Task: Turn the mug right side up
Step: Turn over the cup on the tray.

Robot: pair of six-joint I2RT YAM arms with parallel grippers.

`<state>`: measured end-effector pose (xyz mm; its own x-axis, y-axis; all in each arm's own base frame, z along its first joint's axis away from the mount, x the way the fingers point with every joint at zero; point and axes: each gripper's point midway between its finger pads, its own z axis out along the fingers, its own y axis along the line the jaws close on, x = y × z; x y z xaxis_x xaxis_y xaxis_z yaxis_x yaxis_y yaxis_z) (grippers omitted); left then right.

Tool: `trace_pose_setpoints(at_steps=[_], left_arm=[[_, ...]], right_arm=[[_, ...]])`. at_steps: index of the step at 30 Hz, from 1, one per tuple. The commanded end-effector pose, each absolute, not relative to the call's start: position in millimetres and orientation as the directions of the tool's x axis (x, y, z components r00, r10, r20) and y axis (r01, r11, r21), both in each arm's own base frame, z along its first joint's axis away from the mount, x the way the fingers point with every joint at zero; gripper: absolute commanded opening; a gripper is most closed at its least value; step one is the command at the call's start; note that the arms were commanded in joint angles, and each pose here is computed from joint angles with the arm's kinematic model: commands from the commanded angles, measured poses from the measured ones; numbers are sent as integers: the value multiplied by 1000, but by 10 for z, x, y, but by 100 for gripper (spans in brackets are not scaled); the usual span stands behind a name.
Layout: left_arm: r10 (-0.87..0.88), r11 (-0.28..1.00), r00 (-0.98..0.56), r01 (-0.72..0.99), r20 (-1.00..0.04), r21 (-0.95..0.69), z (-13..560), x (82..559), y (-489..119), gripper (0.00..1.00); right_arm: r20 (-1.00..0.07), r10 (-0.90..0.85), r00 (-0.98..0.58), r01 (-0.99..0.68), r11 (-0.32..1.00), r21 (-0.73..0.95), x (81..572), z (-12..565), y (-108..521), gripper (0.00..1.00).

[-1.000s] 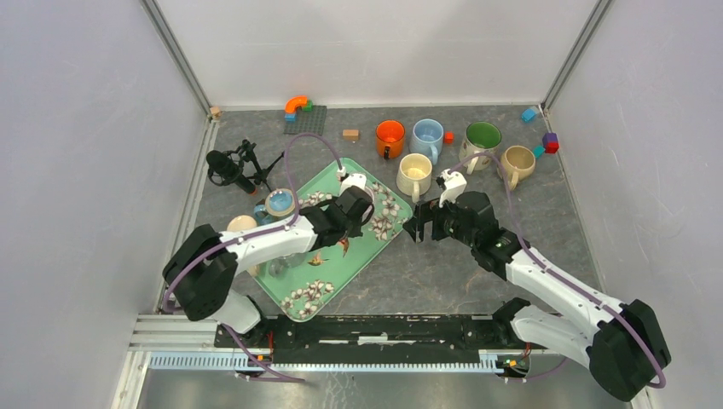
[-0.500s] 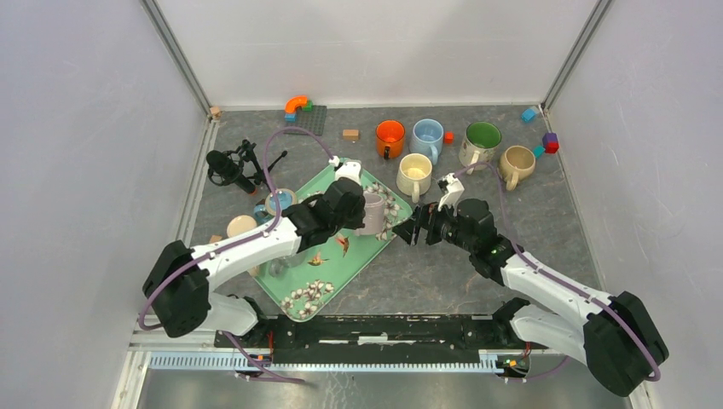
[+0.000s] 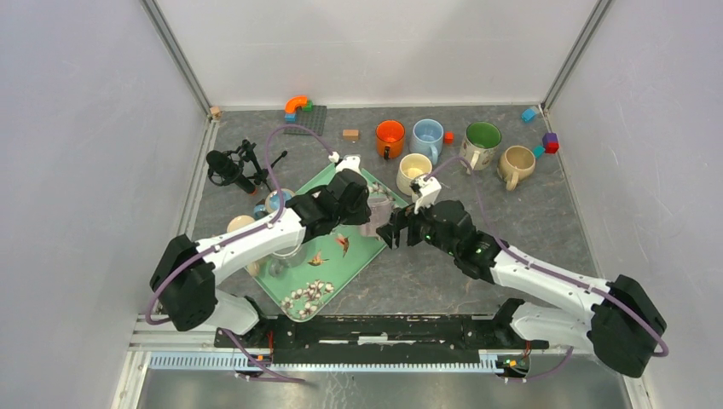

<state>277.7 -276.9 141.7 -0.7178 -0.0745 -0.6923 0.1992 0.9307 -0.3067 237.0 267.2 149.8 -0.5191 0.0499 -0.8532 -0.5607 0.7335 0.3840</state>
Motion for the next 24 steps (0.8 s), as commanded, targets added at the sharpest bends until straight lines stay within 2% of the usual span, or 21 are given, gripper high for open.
trace_pose_setpoints(at_steps=[1, 9, 18, 24], left_arm=[[-244, 870, -686, 158, -686, -467, 1889, 2974, -2972, 2], [-304, 824, -754, 99, -582, -558, 1827, 3018, -2960, 2], [-346, 772, -799, 56, -493, -633, 1766, 3033, -2981, 2], [-361, 749, -813, 40, -458, -661, 1759, 3028, -2980, 2]], right_arm=[[-926, -5, -377, -548, 807, 219, 2561, 1761, 2733, 90], [-955, -151, -254, -544, 839, 12, 2555, 1770, 2942, 81], [-941, -297, -159, -526, 832, -174, 2463, 1681, 3161, 80], [-912, -389, -131, -472, 833, -287, 2567, 1602, 3204, 79]])
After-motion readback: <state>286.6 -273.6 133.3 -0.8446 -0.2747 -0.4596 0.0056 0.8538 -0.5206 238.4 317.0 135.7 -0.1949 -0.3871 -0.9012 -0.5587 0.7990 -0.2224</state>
